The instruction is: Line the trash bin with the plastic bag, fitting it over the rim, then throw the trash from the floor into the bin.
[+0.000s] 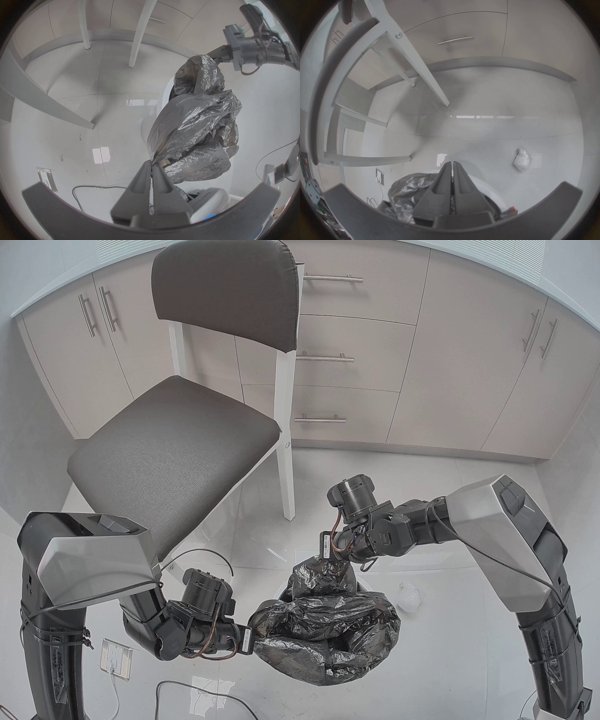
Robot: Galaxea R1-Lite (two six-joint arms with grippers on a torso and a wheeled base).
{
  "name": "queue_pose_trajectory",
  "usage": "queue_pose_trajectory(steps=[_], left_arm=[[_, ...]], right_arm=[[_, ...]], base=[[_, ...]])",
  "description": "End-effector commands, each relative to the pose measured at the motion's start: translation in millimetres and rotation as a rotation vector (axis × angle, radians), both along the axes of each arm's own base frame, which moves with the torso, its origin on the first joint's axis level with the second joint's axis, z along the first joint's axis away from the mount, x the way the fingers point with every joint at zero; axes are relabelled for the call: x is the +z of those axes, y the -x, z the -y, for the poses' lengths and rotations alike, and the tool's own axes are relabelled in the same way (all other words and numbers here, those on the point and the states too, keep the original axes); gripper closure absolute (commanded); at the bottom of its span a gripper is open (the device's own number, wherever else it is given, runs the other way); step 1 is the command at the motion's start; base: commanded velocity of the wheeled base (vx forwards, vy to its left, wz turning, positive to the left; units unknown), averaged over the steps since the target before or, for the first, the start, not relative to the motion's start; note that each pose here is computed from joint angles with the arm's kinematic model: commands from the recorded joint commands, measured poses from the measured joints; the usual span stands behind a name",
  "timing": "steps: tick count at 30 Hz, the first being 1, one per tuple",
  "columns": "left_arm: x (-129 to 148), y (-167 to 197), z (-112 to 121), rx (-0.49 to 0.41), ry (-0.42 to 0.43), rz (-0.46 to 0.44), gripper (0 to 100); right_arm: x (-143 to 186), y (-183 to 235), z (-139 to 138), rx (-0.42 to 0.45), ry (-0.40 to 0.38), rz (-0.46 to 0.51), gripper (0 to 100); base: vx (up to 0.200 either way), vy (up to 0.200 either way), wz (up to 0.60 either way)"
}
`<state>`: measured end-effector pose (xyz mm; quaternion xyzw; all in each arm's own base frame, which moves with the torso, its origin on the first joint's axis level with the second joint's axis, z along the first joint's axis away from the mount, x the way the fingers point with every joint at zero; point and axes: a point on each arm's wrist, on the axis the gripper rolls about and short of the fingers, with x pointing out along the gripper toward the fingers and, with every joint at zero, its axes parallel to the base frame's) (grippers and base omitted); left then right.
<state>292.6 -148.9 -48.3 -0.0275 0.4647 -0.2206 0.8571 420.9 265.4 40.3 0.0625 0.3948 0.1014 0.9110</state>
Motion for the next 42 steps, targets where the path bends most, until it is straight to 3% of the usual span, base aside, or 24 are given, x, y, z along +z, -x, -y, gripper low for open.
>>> queue_pose_trajectory(steps=[1, 14, 42], left_arm=[[-0.2, -0.2, -0.4, 0.002, 0.0, 0.0, 100], [-2.1, -1.1, -0.1, 0.016, -0.014, 0.018, 100], [-3.8, -0.1, 2.2, 0.01, -0.016, 0.019, 100]], right_arm=[[17.1, 9.8, -5.0, 0.018, -0.016, 0.003, 100], [6.7, 22.7, -15.0, 0.056, -0.013, -0.045, 100], [-61.9, 35.5, -28.0, 0.095, 0.072, -0.175, 100]], base=[[0.0, 0.0, 0.0], [0.0, 0.0, 0.0], [0.0, 0.0, 0.0]])
